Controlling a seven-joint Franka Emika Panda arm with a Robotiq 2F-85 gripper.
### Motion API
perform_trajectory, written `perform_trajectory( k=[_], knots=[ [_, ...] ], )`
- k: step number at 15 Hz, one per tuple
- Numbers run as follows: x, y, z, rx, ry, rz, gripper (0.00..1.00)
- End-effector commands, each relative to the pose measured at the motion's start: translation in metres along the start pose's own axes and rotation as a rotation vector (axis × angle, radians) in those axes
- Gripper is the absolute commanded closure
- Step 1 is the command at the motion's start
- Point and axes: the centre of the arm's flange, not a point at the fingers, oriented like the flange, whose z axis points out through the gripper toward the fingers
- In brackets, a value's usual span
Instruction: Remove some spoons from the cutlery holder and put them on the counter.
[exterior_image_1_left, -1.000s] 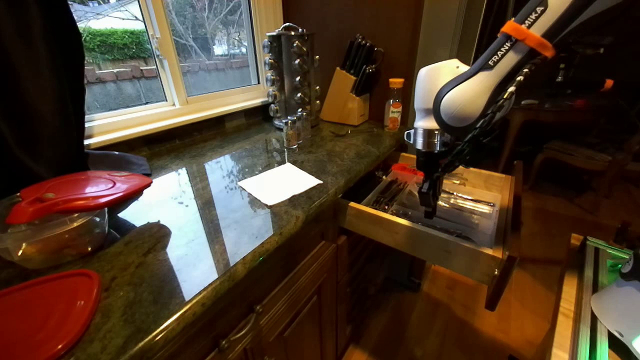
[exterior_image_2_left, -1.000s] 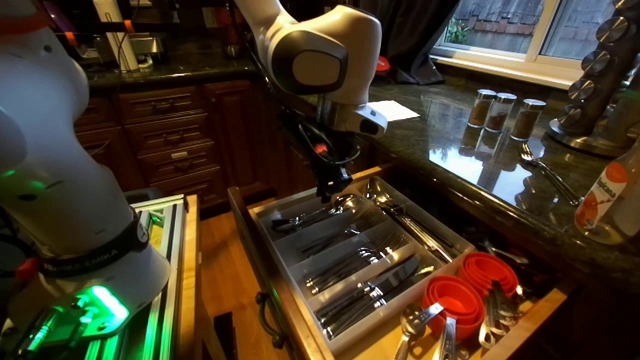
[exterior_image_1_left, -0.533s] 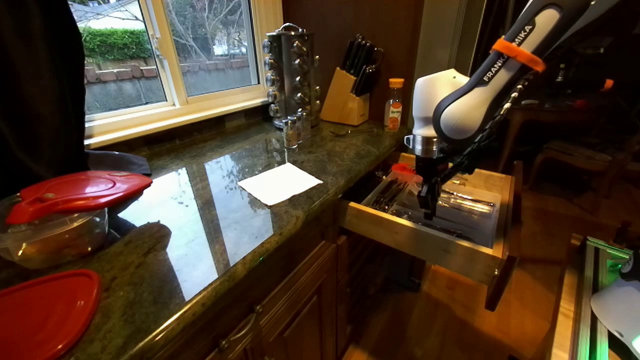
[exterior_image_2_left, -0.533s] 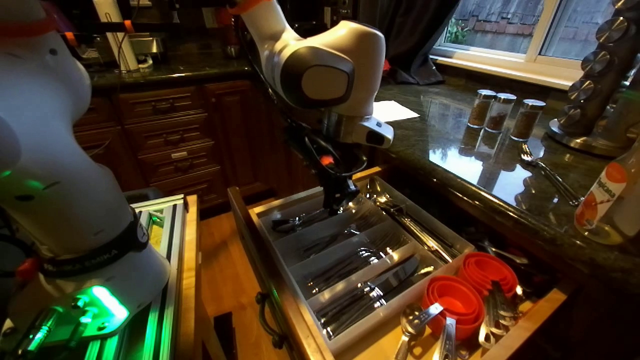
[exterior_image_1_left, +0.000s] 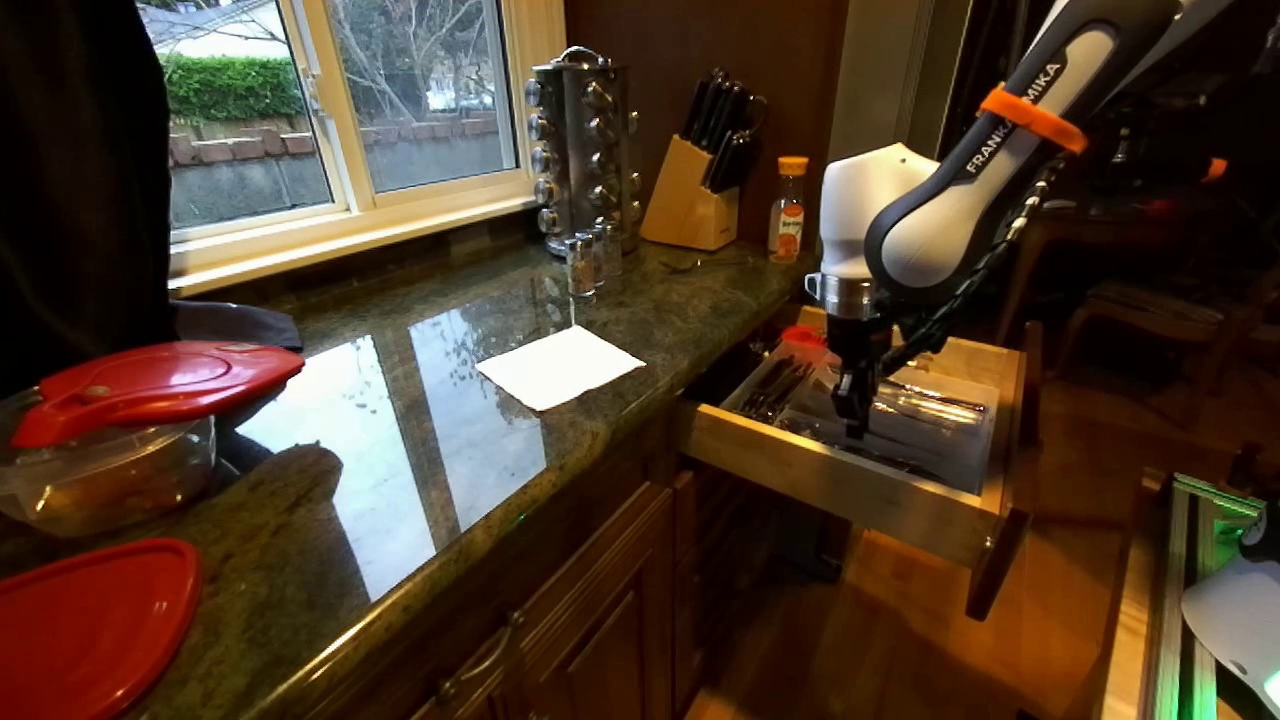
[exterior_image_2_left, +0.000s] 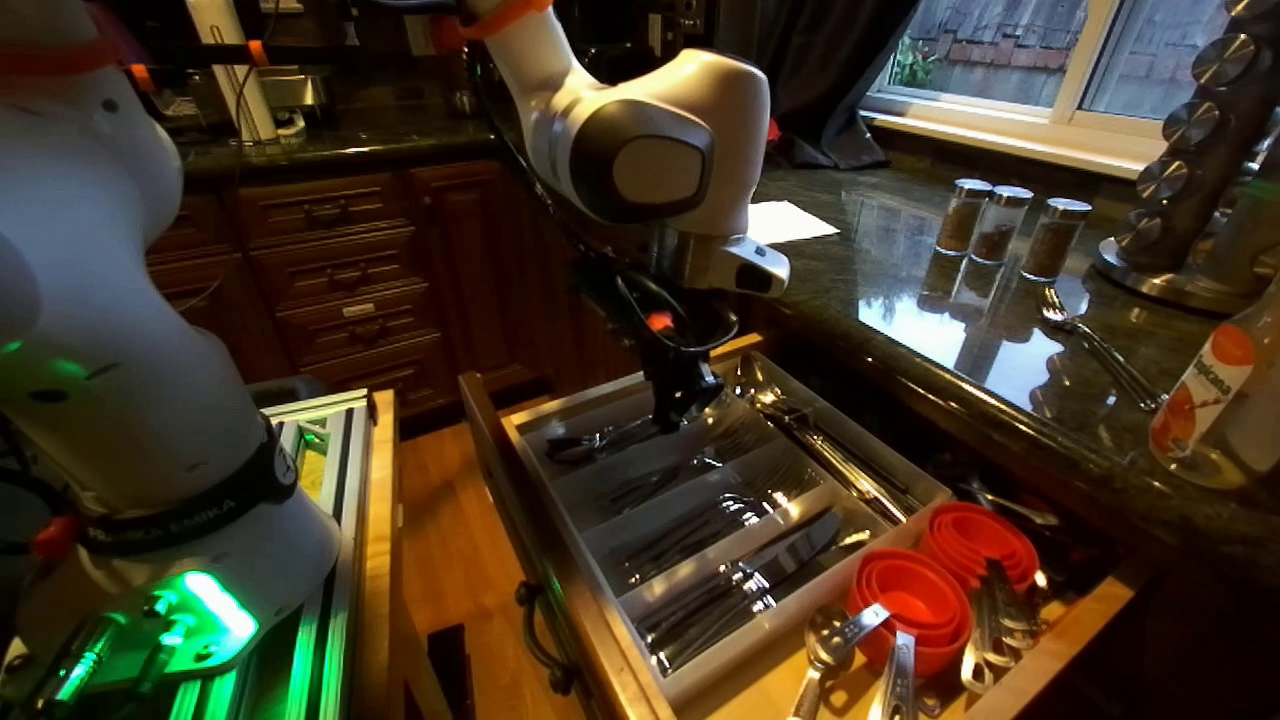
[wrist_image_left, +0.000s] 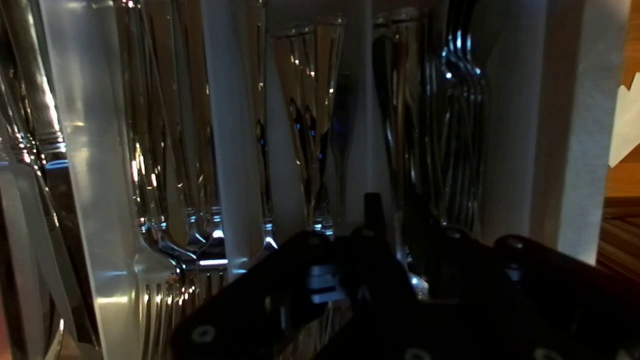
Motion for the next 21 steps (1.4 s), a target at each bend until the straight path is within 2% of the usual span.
perform_trajectory(
  k=[1, 5, 12, 21],
  knots=[
    [0.0, -0.012, 0.006, -0.017, 0.007, -0.004, 0.77],
    [0.001, -0.019, 0.005, -0.022, 0.008, -0.012, 0.72],
    [0.008, -0.01, 0.016, -0.041, 0.011, 0.008, 0.83],
    [0.016, -0.006, 0.025, -0.03, 0.024, -0.005, 0.79]
  ],
)
